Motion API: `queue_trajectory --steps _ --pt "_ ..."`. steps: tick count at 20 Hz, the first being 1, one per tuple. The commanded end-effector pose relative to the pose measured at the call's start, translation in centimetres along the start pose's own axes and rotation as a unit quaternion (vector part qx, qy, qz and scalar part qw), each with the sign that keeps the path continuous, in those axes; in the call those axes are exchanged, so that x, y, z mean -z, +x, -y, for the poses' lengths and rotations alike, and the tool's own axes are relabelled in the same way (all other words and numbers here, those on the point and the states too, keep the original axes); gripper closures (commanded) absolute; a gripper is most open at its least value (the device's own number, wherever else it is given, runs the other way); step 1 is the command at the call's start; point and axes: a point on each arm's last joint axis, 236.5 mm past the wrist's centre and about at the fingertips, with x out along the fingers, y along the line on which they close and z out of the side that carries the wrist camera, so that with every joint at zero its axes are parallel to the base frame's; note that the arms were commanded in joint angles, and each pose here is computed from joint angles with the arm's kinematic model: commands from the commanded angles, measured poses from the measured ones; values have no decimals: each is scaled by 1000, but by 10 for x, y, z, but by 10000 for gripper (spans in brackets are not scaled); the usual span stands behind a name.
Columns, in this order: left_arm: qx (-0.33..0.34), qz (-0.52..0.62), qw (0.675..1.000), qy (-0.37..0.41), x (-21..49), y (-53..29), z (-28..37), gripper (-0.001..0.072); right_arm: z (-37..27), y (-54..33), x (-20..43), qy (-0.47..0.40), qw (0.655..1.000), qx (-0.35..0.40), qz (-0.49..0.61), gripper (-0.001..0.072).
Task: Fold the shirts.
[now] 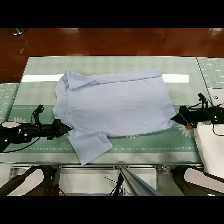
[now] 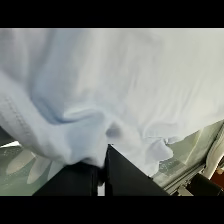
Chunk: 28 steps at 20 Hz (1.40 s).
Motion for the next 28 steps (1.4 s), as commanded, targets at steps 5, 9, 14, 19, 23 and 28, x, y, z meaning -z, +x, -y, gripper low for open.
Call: queue_trajectory --steps 5,9,14,19,23,28 --pt "115 168 956 211 -118 -122 188 685 -196 -171 -73 -253 947 -53 189 685" --pt "71 361 832 414 -122 -288 352 685 -318 -357 -23 -374 819 -61 431 686" --pt "-92 560 701 432 -71 -444 407 685 -340 -459 106 -409 714 -43 566 685" --pt "-121 620 619 466 35 -486 424 685 -328 -484 194 -421 664 -27 617 685" --pt "-175 670 578 432 91 -517 398 685 -306 -473 220 -423 674 7 606 685" --pt "-184 596 651 434 70 -466 353 685 -287 -467 213 -401 693 37 598 685"
